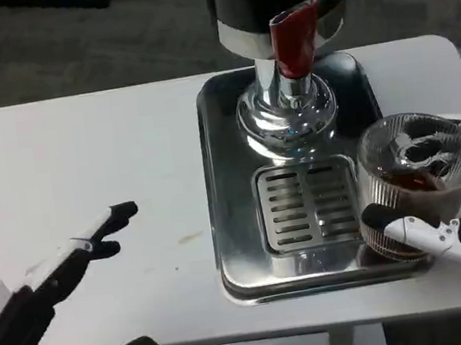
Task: Grasp the cup under the faucet to collect the drink, then remove the cup.
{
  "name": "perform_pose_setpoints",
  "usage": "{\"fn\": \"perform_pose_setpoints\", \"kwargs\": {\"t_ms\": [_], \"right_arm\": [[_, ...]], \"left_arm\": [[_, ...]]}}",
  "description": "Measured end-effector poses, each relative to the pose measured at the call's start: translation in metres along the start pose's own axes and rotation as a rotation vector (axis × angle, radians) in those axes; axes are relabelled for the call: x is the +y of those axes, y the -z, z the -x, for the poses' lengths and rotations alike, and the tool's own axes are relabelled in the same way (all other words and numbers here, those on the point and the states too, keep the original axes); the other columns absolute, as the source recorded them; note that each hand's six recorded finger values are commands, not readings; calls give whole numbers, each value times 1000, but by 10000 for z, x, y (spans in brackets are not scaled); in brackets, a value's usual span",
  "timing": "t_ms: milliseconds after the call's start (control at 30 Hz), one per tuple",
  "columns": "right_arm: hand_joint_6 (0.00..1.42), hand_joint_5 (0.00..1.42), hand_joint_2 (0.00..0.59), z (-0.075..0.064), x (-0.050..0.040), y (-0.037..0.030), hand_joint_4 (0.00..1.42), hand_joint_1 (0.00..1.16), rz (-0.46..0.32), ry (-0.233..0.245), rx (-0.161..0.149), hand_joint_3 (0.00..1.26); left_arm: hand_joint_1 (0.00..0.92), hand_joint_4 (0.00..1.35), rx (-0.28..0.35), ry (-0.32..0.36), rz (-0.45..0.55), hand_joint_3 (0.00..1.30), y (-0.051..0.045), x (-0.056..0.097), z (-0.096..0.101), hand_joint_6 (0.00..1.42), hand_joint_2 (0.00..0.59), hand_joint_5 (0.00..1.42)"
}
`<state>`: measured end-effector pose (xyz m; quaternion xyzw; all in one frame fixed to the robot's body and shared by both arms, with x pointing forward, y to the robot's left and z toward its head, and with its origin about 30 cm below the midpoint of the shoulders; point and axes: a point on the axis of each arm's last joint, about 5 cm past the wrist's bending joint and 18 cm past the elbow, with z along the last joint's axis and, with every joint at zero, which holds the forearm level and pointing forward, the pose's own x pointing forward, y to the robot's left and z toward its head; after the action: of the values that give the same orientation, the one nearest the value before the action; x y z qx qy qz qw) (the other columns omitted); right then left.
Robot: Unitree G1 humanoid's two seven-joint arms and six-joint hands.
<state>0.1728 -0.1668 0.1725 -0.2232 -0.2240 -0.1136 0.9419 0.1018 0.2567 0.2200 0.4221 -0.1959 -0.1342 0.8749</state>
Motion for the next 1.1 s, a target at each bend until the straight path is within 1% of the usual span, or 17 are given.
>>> {"fn": "perform_pose_setpoints", "kwargs": {"t_ms": [67,100,133,167,233,300,333,367,400,533,700,767,900,1033,1100], "right_arm": [[1424,1302,103,30,-61,-14,1120,945,-2,5,-1,941],[1424,1301,103,54,-107,-32,1120,946,-7,8,-4,941],[1424,1309,102,65,-129,-42,1120,948,-11,9,-6,942],[1424,1311,102,85,-175,-65,1120,949,-11,12,-14,943],[1424,1313,102,106,-221,-89,1120,950,-12,10,-22,946],[1424,1314,102,128,-269,-112,1132,951,-12,2,-30,956],[1424,1315,101,142,-308,-125,1133,952,-7,-3,-36,958],[1424,1315,101,144,-315,-129,1133,952,-6,-3,-38,959],[1424,1315,101,165,-358,-149,1134,952,-13,-16,-43,961],[1424,1315,96,190,-416,-198,1134,966,-24,-37,-63,968],[1424,1315,95,248,-469,-260,1134,969,-38,-69,-77,973],[1424,1315,95,282,-494,-284,1134,970,-47,-85,-78,975],[1424,1315,95,355,-550,-305,1146,971,-42,-113,-63,977],[1424,1315,95,433,-579,-318,1138,972,-41,-143,-55,978],[1423,1315,100,454,-590,-332,1134,969,-38,-147,-59,978]], "left_arm": [[0,52,-14,9,3,104,-9,-9,-32,118,64,158],[0,52,-23,17,1,104,-20,-10,-57,117,64,156],[0,52,-29,20,-1,104,-26,-6,-70,116,64,155],[0,51,-43,27,-6,104,-39,-6,-101,115,64,155],[0,44,-55,39,-18,102,-53,-8,-139,111,65,144],[0,43,-65,47,-32,102,-68,-1,-168,110,65,141],[0,41,-70,54,-39,102,-80,5,-187,110,65,141],[0,34,-72,56,-41,101,-84,6,-192,109,65,130],[0,33,-85,72,-44,101,-105,5,-225,109,65,128],[0,29,-105,90,-57,101,-151,6,-267,109,65,125],[0,24,-120,123,-77,101,-213,-19,-286,106,66,119],[0,23,-136,134,-86,101,-250,-19,-282,102,66,117],[0,22,-160,153,-101,100,-316,-21,-266,97,66,114],[0,21,-171,169,-111,95,-358,-20,-245,94,66,113],[0,21,-170,173,-114,94,-370,-19,-234,93,66,113]]}}
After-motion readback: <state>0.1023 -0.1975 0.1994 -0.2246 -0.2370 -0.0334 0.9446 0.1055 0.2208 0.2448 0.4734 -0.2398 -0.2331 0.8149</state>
